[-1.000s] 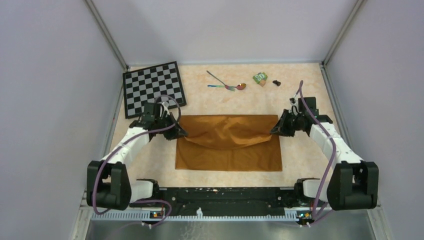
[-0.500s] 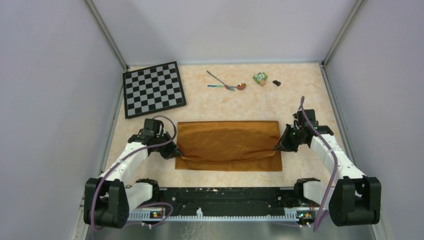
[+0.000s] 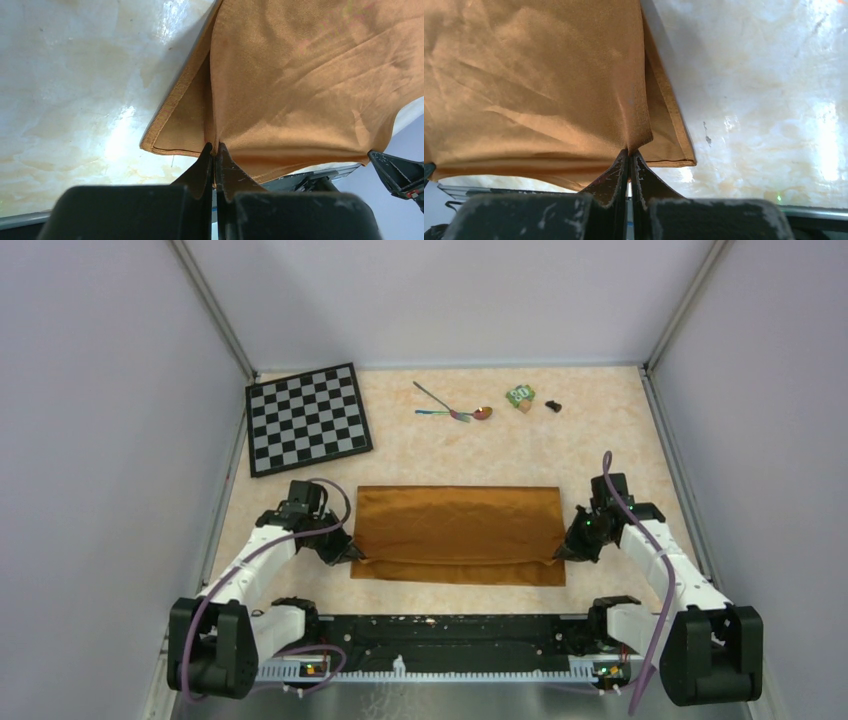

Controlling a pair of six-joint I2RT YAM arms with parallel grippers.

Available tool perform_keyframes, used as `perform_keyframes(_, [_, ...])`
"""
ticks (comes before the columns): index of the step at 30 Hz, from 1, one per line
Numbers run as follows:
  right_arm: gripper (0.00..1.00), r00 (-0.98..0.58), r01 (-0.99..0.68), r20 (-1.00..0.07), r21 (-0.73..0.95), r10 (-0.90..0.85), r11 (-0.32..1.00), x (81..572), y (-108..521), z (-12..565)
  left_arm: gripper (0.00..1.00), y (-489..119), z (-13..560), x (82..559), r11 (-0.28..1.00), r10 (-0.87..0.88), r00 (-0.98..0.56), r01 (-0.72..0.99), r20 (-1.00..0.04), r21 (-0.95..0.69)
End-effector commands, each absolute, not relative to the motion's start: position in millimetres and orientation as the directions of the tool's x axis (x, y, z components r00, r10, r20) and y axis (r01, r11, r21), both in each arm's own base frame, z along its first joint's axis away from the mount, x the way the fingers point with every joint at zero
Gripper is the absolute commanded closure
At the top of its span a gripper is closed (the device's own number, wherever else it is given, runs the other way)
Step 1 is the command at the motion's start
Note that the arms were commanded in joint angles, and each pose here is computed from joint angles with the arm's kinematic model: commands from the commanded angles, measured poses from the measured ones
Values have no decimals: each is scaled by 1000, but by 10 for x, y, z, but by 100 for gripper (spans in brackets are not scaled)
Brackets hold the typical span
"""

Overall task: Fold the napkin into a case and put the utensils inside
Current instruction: Fold and flatten the napkin at the center of the board.

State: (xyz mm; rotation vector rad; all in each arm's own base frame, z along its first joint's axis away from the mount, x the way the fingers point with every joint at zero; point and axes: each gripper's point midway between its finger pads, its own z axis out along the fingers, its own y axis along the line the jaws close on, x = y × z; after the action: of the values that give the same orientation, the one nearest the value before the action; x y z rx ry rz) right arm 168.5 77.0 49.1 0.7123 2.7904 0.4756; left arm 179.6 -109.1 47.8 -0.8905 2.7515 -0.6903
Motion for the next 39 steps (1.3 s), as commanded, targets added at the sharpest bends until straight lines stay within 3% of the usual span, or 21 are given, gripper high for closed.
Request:
perform_keyframes(1, [100,-848,441,-162,311,504,842,1689,684,574,100,-1064,587,1807,715,-598,-800,-506,-48,-482])
perform_keyframes(16, [100,-870,431,-88,341,485,835,1617,818,446,100,-1043,341,1631,704,-619,-785,-567,22,-428])
perform_keyframes(19, [100,-873,434,-65,347,483,831,1594,848,414,95,-1050,321,1602,700,-621,-783,-575,37,-423])
perform_keyframes(20, [96,-873,434,-60,354,484,828,1591,863,418,93,-1056,327,1601,700,-619,-785,-573,39,-426])
perform_keyframes(21, [89,-872,436,-61,356,486,827,1589,866,426,90,-1057,334,1595,701,-617,-786,-571,38,-428])
perform_keyframes(27, [60,-834,464,-114,382,539,799,1627,845,624,50,-1022,475,1618,698,-632,-775,-576,11,-425])
perform_keyframes(29, [45,-832,448,-138,405,537,797,1657,858,745,36,-989,627,1687,702,-639,-769,-569,-26,-428])
perform_keyframes(32, [30,-823,412,-221,403,524,817,1760,790,940,26,-961,840,1782,719,-626,-775,-528,-92,-452])
perform_keyframes(34, [27,-828,383,-251,400,501,833,1811,773,1029,17,-947,932,1832,736,-608,-782,-493,-134,-465])
perform_keyframes(39, [21,-914,200,-191,552,357,809,1787,1180,1054,12,-1264,1142,1962,706,-503,-850,-297,-160,-643])
